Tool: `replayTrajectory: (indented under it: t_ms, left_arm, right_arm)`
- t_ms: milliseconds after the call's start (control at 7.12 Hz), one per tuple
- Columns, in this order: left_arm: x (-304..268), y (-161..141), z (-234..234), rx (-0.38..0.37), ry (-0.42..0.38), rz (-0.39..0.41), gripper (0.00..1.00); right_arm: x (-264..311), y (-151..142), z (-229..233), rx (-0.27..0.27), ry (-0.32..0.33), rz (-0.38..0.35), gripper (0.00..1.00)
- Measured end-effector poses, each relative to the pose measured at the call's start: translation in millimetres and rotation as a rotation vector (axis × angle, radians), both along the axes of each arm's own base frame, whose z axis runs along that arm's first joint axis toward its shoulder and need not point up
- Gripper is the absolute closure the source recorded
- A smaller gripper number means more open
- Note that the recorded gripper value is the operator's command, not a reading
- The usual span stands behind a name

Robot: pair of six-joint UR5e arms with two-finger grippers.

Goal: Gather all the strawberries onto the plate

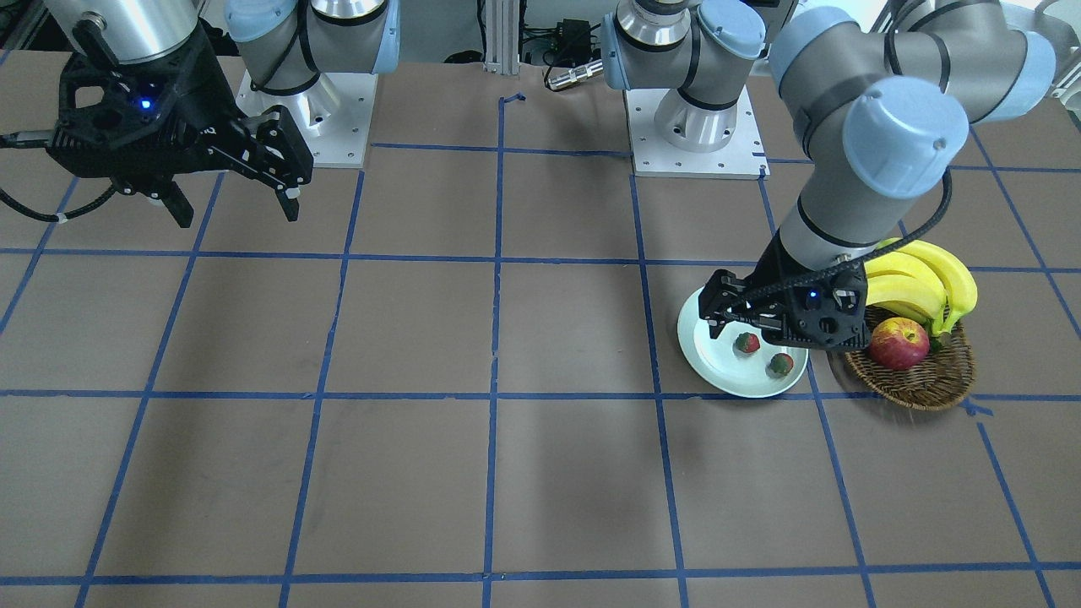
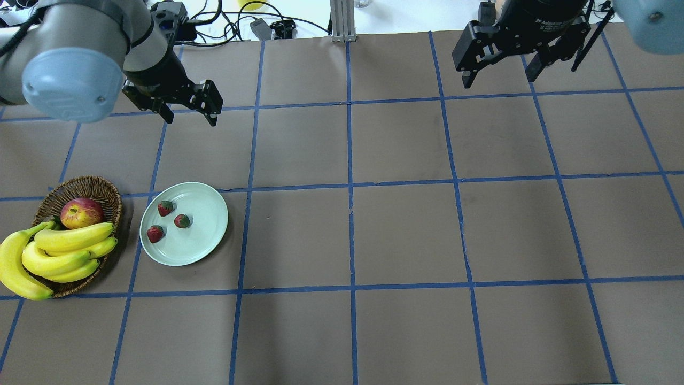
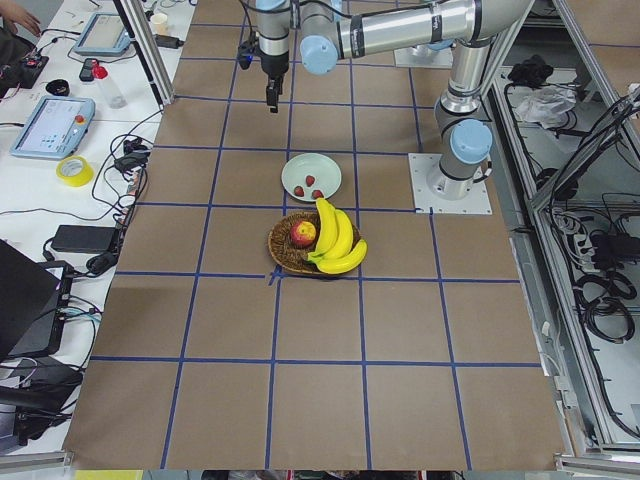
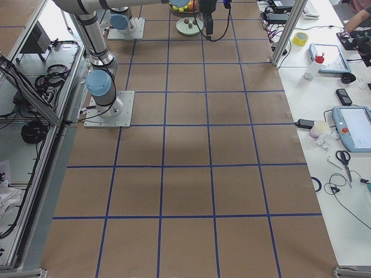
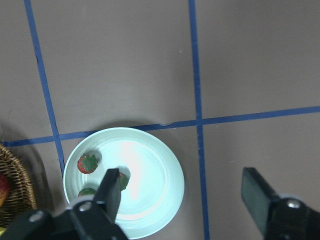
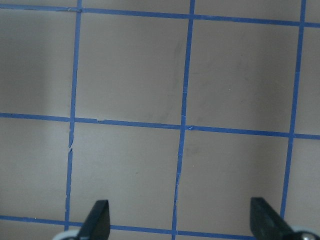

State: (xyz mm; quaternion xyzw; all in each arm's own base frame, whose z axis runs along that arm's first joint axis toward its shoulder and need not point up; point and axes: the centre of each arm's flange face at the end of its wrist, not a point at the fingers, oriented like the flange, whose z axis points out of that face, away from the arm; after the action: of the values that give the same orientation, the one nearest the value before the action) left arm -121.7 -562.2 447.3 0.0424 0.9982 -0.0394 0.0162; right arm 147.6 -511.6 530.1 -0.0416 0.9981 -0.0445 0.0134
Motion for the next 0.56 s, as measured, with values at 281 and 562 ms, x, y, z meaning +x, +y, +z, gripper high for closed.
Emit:
replayTrajectory:
  t_ms: [281, 562]
  left_arm:
    - [-15.3, 21.7, 67.4, -0.041, 0.002, 0.016, 0.00]
    - [-15.8, 44.8, 87.5, -0.053, 0.006, 0.018, 0.00]
  right_arm:
    - [0.2, 0.7, -10.7, 0.016, -0.002, -0.007, 0.00]
    - [0.3, 0.8, -13.9, 0.019, -0.004, -0.010, 0.00]
